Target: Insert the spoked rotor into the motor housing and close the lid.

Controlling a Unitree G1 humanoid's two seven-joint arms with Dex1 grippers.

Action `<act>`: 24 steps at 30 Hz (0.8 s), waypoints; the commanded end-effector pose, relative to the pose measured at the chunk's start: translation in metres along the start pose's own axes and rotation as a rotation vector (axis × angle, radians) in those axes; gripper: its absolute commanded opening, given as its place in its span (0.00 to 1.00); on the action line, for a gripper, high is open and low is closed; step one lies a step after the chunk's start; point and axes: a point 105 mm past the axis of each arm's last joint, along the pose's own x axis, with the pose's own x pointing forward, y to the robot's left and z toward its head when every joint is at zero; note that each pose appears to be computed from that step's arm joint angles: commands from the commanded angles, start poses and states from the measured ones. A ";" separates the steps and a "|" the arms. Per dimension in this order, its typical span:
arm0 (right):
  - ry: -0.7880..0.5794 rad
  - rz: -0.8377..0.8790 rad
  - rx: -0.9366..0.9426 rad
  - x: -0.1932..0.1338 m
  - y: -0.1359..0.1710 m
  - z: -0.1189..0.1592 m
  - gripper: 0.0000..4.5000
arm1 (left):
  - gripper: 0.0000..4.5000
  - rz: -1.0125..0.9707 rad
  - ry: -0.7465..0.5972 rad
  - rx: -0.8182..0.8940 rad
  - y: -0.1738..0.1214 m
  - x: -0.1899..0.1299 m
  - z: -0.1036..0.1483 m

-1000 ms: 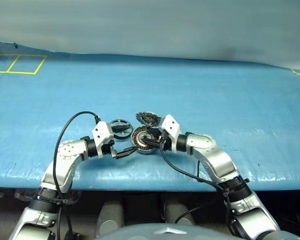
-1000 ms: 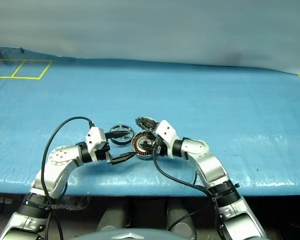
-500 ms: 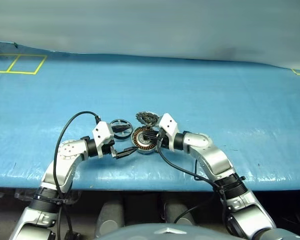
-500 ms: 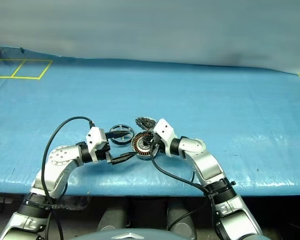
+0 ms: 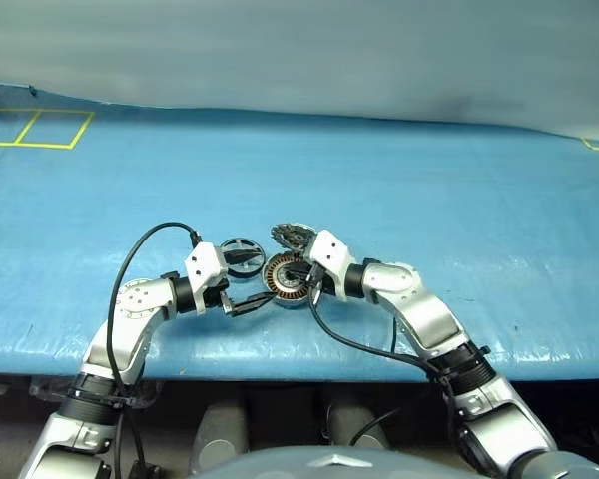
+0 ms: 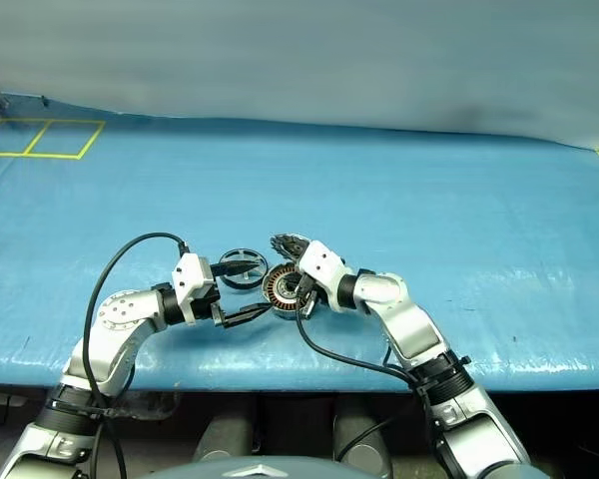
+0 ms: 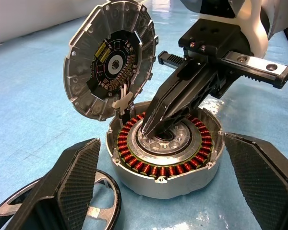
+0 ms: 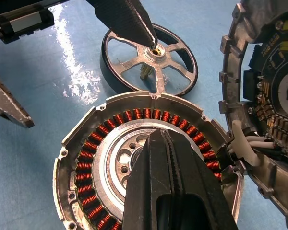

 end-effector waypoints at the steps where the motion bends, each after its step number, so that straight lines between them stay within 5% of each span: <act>1: 0.096 0.029 0.007 0.001 0.010 -0.024 0.01 | 1.00 0.018 -0.030 0.037 0.005 -0.002 0.010; 24: 0.207 0.035 0.057 0.002 0.018 -0.059 0.01 | 1.00 0.026 -0.031 0.042 0.007 -0.003 0.011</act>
